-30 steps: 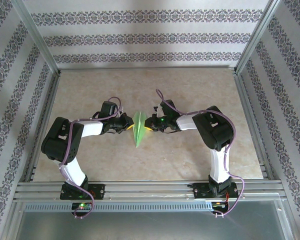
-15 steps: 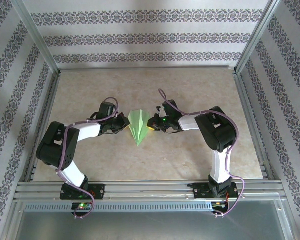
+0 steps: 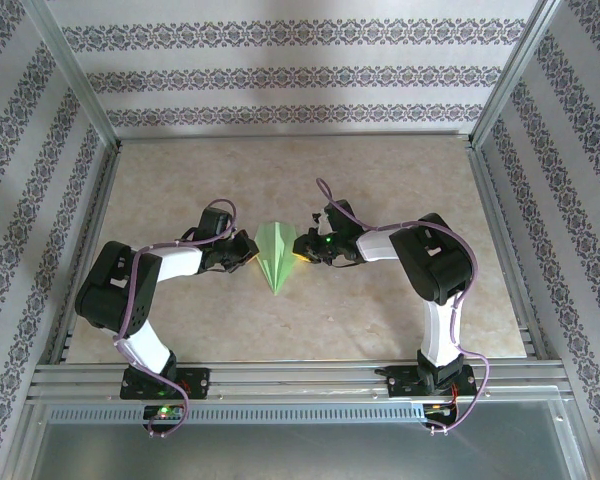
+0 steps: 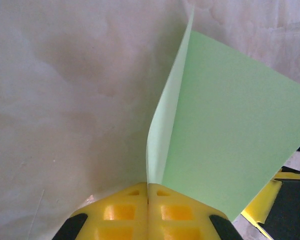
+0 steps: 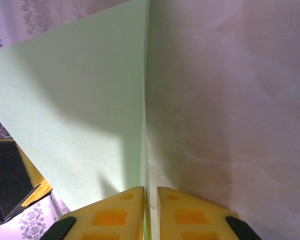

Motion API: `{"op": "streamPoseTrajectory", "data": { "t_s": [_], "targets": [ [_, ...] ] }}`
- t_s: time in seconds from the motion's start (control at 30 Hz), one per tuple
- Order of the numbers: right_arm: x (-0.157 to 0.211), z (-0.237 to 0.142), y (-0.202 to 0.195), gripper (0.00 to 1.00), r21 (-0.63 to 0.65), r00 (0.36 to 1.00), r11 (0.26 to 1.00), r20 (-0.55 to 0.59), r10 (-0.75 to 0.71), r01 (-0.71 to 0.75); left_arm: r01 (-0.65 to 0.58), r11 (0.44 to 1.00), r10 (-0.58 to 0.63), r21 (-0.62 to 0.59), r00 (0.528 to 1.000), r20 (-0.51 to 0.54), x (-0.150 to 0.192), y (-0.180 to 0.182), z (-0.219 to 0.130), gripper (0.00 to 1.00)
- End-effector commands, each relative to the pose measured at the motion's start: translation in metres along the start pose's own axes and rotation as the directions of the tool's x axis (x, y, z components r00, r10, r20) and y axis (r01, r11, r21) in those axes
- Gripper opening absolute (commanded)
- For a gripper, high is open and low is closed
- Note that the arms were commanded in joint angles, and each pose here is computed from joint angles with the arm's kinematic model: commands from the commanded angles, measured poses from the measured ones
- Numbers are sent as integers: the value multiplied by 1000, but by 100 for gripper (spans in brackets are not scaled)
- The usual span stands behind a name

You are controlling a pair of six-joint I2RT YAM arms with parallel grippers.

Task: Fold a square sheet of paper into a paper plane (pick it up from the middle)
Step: Turn over a paper plane at the center of the table.

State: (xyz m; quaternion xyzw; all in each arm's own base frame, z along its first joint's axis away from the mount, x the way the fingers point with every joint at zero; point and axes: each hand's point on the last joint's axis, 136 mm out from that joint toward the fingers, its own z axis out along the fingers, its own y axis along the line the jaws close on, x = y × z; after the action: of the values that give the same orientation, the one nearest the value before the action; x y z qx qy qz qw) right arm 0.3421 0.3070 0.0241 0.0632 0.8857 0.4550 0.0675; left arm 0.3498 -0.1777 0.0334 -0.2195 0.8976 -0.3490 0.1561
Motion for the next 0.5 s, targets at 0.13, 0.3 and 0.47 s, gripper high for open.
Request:
{"op": "streamPoseTrajectory", "data": {
  "t_s": [0.13,0.3,0.47],
  "targets": [
    [-7,-5,8,15,-9,1000,1000,6,-28,28,-19,1000,19,-7,999,-30,5,-5,3,3],
    [-8,-5,8,7,-9,1000,1000,8,-30,30,-31,1000,30,-8,999,-30,5,-9,-2,8],
    [-6,-5,12,7,-12,999,999,-1,-38,38,-92,995,92,-27,996,-5,5,-21,-25,23]
  ]
}}
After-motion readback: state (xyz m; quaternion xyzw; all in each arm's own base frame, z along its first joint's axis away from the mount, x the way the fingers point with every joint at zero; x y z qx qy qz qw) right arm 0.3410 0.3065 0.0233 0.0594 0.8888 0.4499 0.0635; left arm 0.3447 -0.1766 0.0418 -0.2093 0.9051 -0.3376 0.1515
